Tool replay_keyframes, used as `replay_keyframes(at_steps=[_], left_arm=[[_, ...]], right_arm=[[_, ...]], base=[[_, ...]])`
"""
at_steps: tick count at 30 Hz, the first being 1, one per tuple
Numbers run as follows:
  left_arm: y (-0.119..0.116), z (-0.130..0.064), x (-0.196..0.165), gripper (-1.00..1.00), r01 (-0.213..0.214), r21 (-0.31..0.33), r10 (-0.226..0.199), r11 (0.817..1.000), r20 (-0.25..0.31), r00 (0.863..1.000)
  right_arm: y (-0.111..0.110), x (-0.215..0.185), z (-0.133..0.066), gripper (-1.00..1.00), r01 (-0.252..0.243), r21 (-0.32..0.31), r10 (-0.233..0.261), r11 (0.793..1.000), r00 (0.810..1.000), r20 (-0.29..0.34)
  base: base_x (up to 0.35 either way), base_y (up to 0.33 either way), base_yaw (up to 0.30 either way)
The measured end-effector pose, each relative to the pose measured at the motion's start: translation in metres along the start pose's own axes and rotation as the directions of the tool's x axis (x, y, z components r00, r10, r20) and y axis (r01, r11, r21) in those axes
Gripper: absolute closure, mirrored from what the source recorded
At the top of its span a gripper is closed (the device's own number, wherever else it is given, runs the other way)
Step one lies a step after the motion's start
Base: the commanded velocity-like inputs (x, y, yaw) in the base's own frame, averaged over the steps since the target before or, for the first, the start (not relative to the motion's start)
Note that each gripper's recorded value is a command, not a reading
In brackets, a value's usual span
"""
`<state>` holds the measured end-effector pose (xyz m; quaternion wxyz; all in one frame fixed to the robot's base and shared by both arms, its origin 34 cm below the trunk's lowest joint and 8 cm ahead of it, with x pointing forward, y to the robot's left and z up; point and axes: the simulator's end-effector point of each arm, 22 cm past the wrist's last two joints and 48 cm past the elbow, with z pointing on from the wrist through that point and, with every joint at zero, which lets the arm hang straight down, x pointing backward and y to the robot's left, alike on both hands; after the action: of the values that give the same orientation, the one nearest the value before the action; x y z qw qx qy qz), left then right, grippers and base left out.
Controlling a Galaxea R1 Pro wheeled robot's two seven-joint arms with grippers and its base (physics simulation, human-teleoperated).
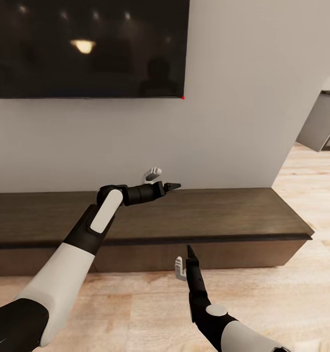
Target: Place each of the two pumpkins and all three candles from the living room inside a cabinet in the living room (use any cabinet), then make sure every cabinet is closed, and position the cauldron so it is next to a table in the living room.
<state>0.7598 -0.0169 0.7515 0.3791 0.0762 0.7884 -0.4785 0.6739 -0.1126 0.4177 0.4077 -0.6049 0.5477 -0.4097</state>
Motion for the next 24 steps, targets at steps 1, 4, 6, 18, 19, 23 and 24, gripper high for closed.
replay_keyframes(at_steps=[1,4,6,18,19,23,24], left_arm=[[0.001,0.000,0.002,-1.00,0.000,0.000,0.000,1.000,0.000,1.000],[0.005,0.001,0.008,-1.00,0.000,0.000,0.000,1.000,0.000,1.000],[0.007,0.002,0.011,-1.00,0.000,0.001,0.000,1.000,0.000,1.000],[0.020,0.007,0.035,-1.00,0.001,0.005,-0.001,1.000,-0.002,1.000],[0.021,0.007,0.037,-1.00,0.001,0.005,-0.001,1.000,-0.002,1.000],[0.026,0.008,0.045,-1.00,0.001,0.005,-0.001,1.000,-0.001,1.000],[0.027,0.008,0.047,-1.00,0.001,0.005,-0.001,1.000,-0.002,1.000]], right_arm=[[0.000,0.000,0.000,-1.00,0.000,0.011,0.000,1.000,1.000,0.000],[0.001,-0.001,0.001,-1.00,-0.001,0.037,0.001,0.999,1.000,-0.001],[0.003,-0.001,0.001,-1.00,-0.001,0.048,0.001,0.999,1.000,-0.001],[0.029,-0.002,0.003,-1.00,-0.002,0.054,0.002,0.999,1.000,-0.002],[0.032,-0.002,0.003,-1.00,-0.002,0.054,0.002,0.999,1.000,-0.003],[0.041,-0.003,0.004,-1.00,-0.002,0.054,0.002,0.999,1.000,-0.003],[0.043,-0.003,0.004,-1.00,-0.002,0.054,0.002,0.999,1.000,-0.003]], base=[[0.000,0.000,0.000],[0.000,0.000,0.000],[0.000,0.000,0.000],[0.000,0.000,0.000],[0.000,0.000,0.000],[0.000,0.000,0.000],[0.000,0.000,0.000]])
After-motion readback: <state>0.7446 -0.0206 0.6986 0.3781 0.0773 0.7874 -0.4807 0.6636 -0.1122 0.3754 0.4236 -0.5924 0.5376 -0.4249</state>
